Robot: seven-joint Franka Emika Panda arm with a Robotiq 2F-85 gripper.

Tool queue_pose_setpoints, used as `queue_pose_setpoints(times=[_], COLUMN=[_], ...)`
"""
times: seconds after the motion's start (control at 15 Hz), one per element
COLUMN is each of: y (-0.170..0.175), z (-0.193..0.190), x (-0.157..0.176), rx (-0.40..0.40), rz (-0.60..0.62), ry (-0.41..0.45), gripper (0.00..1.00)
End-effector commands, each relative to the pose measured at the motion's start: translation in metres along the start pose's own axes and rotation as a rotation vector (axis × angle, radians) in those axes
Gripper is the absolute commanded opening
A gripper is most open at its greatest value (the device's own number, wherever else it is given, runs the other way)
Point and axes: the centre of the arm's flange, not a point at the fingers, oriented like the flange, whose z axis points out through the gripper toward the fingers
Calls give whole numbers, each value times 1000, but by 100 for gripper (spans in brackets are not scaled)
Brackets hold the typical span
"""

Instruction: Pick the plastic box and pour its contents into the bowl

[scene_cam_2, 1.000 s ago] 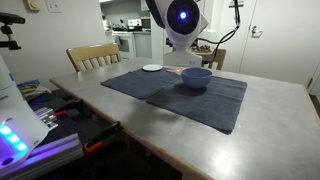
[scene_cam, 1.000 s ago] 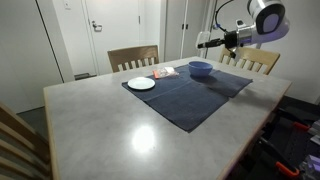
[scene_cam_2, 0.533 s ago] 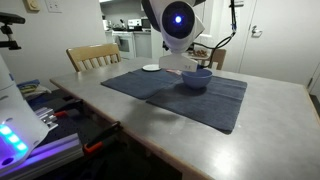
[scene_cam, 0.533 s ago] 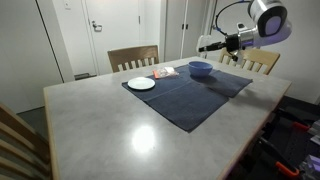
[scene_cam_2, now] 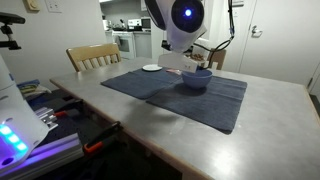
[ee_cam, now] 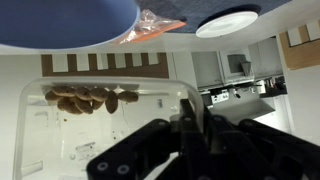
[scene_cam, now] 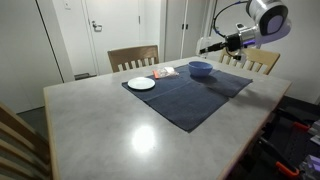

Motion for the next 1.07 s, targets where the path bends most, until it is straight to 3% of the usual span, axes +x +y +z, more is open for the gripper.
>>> queue_pose_setpoints(times=[0.0, 0.87, 1.0], y=[10, 42, 42], z=[-14, -37, -36], x=[15, 35, 40], rx=[10, 117, 99], rz=[23, -14, 17], ry=[-37, -67, -157], gripper=[2, 2, 2])
